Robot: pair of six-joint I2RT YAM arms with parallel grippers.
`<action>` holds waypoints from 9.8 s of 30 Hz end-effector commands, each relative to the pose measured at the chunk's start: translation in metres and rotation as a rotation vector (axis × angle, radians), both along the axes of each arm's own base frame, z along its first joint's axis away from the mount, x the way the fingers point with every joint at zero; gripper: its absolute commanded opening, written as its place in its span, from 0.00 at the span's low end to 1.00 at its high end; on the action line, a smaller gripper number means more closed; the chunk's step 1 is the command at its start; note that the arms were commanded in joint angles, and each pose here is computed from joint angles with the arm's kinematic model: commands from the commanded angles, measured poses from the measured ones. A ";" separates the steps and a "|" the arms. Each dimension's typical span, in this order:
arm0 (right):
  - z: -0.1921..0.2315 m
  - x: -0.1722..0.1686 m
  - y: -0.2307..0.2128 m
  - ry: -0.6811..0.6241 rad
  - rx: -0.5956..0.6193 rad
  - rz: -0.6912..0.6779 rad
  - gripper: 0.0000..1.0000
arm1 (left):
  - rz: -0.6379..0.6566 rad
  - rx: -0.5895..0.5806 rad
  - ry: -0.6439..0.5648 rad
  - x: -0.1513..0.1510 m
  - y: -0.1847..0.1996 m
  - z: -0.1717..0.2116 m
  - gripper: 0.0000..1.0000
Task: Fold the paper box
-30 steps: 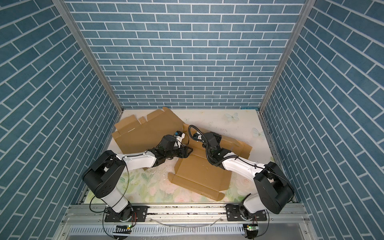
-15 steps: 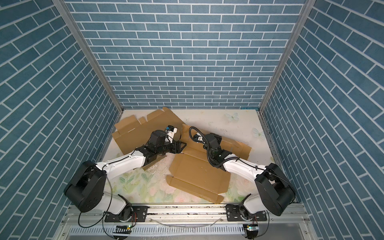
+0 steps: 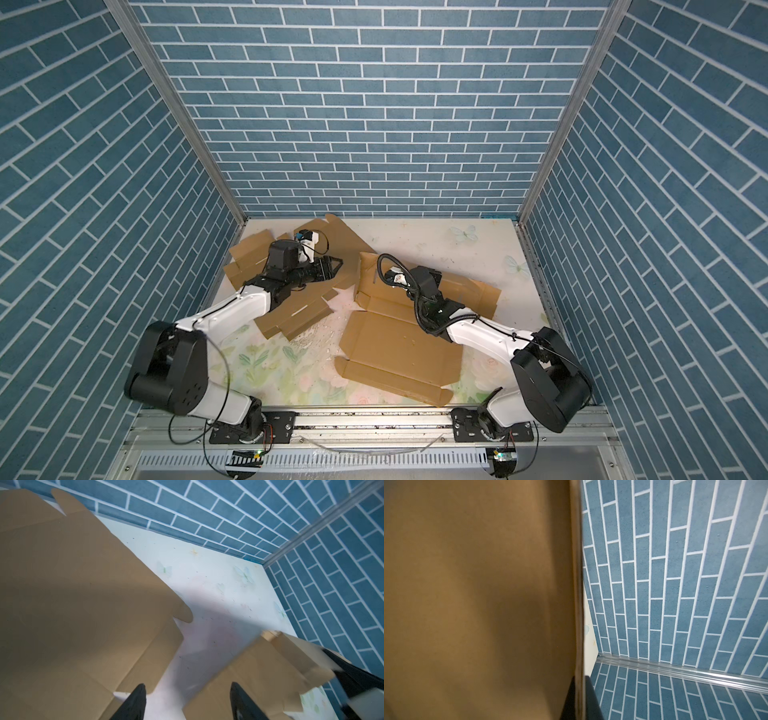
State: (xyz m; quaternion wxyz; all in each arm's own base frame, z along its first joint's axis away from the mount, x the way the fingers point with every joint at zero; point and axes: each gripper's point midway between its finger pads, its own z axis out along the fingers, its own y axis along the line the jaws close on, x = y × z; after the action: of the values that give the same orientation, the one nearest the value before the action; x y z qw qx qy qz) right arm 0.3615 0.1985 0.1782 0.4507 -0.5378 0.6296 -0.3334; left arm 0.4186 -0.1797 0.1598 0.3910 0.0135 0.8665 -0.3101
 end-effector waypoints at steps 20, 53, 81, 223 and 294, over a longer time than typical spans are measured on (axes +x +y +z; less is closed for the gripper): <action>0.011 0.003 0.008 -0.049 -0.005 0.070 0.00 | -0.309 0.126 0.131 -0.051 -0.069 -0.055 0.68; 0.007 0.000 0.011 -0.022 -0.013 0.090 0.00 | -0.439 0.173 -0.108 -0.031 -0.014 0.011 0.72; 0.005 0.001 0.015 0.005 -0.002 0.095 0.00 | -0.686 0.037 -0.165 -0.068 -0.088 -0.026 0.52; -0.011 -0.002 0.034 -0.126 -0.167 0.146 0.00 | -0.792 -0.045 -0.194 -0.039 -0.053 -0.021 0.81; 0.019 0.080 -0.021 -0.178 -0.115 0.018 0.00 | -0.629 0.094 -0.154 0.069 -0.108 -0.061 0.73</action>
State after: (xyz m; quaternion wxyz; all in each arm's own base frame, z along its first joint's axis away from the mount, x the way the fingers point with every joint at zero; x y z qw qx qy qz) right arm 0.4348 0.1712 0.1788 0.4525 -0.5505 0.5651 -0.4157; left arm 0.5025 -0.2822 0.1059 0.3609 0.2954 0.7998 -0.3779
